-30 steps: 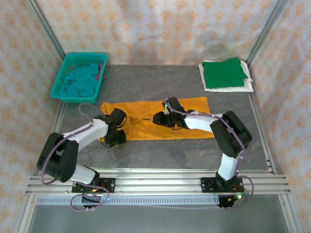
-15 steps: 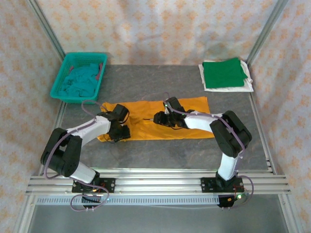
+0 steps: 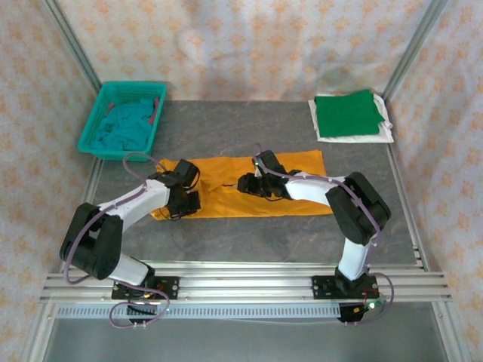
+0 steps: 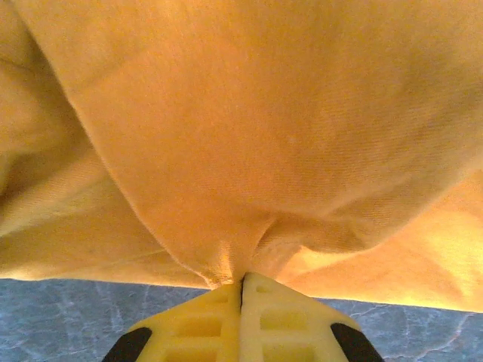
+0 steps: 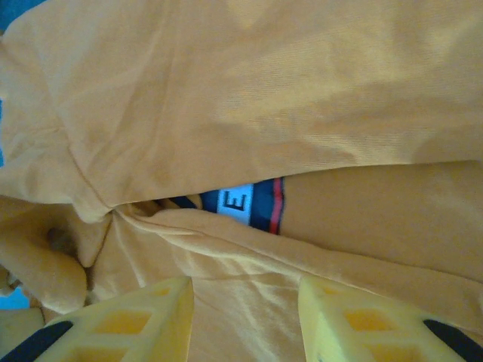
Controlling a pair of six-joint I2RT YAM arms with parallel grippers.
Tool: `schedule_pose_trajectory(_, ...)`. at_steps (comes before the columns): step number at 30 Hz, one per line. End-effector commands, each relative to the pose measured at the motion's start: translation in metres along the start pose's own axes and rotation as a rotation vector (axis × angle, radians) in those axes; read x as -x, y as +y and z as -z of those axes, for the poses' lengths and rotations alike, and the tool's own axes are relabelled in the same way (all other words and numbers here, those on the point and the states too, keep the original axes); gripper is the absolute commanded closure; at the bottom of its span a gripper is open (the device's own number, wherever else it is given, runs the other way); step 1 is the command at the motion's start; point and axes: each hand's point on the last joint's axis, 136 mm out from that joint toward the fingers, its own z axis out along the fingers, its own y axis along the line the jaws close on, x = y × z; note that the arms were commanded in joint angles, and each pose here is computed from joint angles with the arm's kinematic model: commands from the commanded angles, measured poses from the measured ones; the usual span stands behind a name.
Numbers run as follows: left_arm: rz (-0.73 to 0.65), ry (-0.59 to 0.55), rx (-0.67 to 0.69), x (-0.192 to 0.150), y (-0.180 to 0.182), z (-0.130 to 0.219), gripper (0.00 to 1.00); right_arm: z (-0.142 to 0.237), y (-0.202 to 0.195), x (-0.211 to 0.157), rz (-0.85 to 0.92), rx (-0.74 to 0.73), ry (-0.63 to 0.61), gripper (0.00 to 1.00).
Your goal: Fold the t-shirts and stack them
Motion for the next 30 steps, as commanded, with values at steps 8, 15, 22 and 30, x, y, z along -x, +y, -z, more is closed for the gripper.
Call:
schedule_pose_trajectory(8,0.041,-0.132,0.013,0.022,0.012,0.052,1.0,-0.025,0.066,-0.018,-0.009,0.153,0.097,0.59)
schedule_pose_trajectory(15,0.083,-0.201,-0.013,0.039,0.02,0.068,1.0,-0.063,0.088,-0.038,-0.157,0.244,0.204,0.61)
schedule_pose_trajectory(22,0.109,-0.234,-0.084,0.053,0.009,0.081,1.0,-0.079,0.108,-0.037,-0.234,0.328,0.229,0.63)
schedule_pose_trajectory(30,0.096,-0.28,-0.163,0.065,-0.008,0.114,1.0,-0.081,0.108,-0.033,-0.244,0.309,0.214,0.63)
